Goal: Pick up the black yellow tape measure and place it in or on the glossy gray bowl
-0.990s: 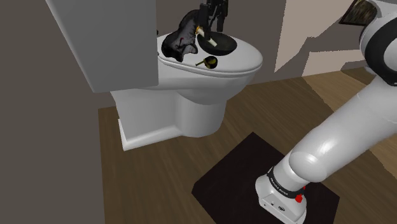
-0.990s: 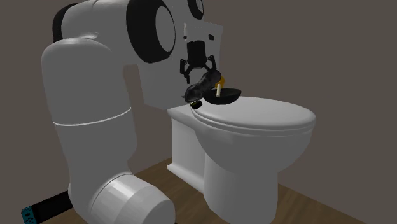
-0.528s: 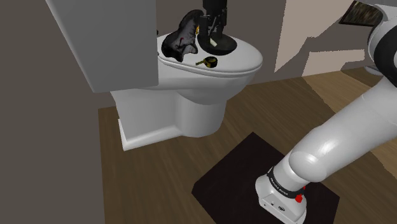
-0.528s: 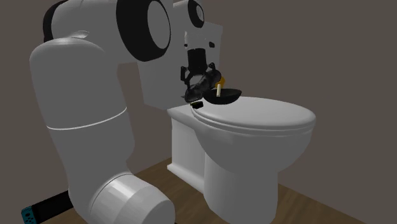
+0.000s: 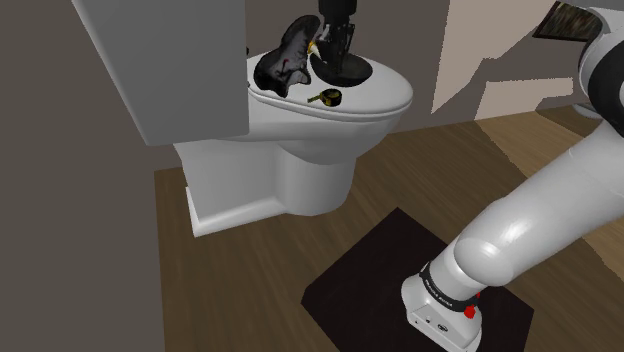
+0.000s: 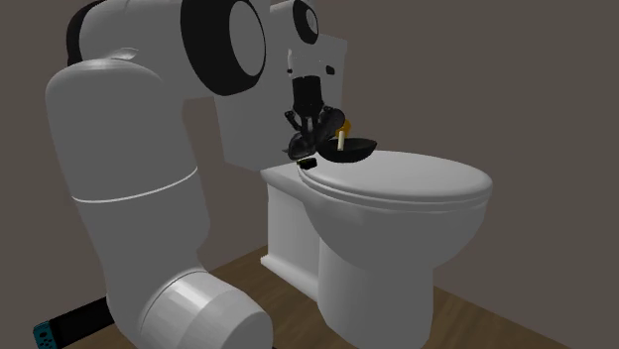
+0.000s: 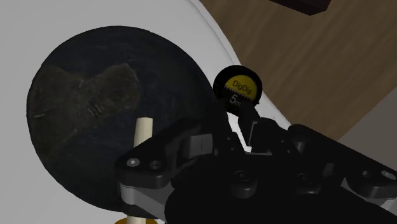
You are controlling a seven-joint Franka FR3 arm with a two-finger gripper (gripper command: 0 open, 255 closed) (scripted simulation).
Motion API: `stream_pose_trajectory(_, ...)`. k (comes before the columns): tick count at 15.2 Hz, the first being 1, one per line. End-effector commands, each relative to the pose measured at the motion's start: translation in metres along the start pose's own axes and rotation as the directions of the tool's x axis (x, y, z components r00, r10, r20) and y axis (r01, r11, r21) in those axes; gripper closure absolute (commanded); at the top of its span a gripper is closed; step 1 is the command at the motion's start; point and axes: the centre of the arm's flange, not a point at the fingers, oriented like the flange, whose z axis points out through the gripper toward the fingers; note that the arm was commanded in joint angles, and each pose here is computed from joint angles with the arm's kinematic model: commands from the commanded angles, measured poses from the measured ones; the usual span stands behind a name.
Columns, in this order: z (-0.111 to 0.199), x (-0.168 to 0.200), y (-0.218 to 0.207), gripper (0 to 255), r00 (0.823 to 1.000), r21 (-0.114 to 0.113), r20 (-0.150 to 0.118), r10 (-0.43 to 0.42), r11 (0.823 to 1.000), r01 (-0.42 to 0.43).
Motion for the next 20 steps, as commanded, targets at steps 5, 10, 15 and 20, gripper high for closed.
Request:
stream_pose_trajectory(5, 0.000, 0.000, 0.000, 255, 1.000, 0.000, 0.000, 0.000, 1.000, 0.000)
stream_pose_trajectory(10, 0.017, -0.022, -0.026, 0, 0.885, -0.009, -0.094, 0.456, 0.889, -0.458)
stream_pose_trajectory(15, 0.043, -0.024, -0.032, 0, 0.817, -0.004, -0.119, 0.564, 0.823, -0.568)
stream_pose_trajectory(20, 0.062, -0.022, -0.031, 0, 0.817, -0.004, -0.119, 0.564, 0.823, -0.568)
